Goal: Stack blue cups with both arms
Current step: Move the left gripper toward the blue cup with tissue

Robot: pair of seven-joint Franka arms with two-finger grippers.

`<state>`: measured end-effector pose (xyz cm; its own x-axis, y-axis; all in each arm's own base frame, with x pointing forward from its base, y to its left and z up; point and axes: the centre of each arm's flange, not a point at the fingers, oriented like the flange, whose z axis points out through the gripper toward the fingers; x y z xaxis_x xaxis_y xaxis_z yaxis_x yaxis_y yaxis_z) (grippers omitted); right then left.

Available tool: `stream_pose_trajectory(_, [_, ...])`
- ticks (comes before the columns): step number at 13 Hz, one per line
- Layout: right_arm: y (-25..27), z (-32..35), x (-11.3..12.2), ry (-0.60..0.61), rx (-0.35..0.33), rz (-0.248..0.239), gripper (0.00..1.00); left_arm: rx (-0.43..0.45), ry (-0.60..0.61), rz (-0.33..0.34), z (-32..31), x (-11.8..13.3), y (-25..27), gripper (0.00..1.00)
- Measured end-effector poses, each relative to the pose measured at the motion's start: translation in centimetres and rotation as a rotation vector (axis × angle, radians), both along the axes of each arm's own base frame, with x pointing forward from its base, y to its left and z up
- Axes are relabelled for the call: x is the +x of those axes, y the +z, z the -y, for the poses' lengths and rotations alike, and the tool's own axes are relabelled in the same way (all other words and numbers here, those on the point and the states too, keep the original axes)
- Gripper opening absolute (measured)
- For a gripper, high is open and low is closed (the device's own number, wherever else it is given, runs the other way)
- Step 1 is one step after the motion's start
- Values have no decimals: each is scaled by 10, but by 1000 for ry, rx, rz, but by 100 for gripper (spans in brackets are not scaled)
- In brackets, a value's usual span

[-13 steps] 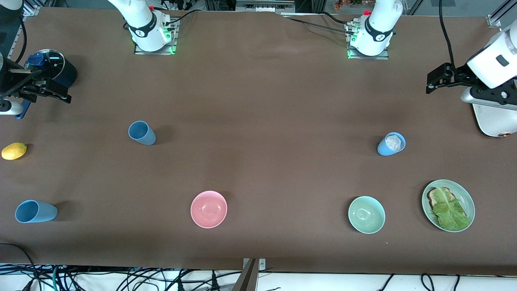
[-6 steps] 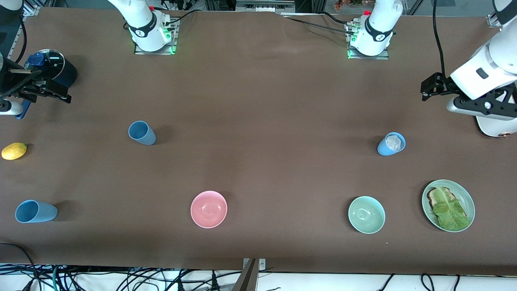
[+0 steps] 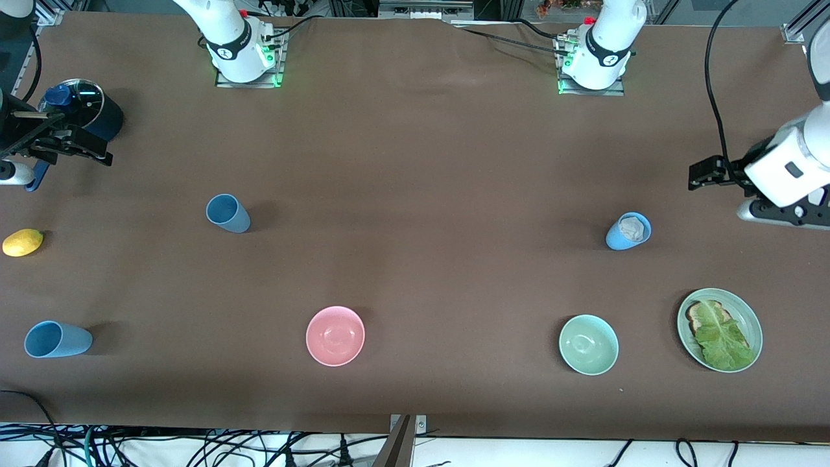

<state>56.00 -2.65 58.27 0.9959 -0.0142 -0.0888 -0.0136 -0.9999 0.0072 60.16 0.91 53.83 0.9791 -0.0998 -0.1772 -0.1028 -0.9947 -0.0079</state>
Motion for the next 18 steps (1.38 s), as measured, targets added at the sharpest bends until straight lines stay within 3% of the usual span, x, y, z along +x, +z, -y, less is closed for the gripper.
stream_pose_trajectory(6, [0, 1, 0, -2, 0, -1, 100, -36, 15, -1, -26, 9, -63, 100])
stream_pose_trajectory(18, [-1, 7, 0, -12, 0, -2, 100, -36, 33, 55, -39, -10, -167, 100])
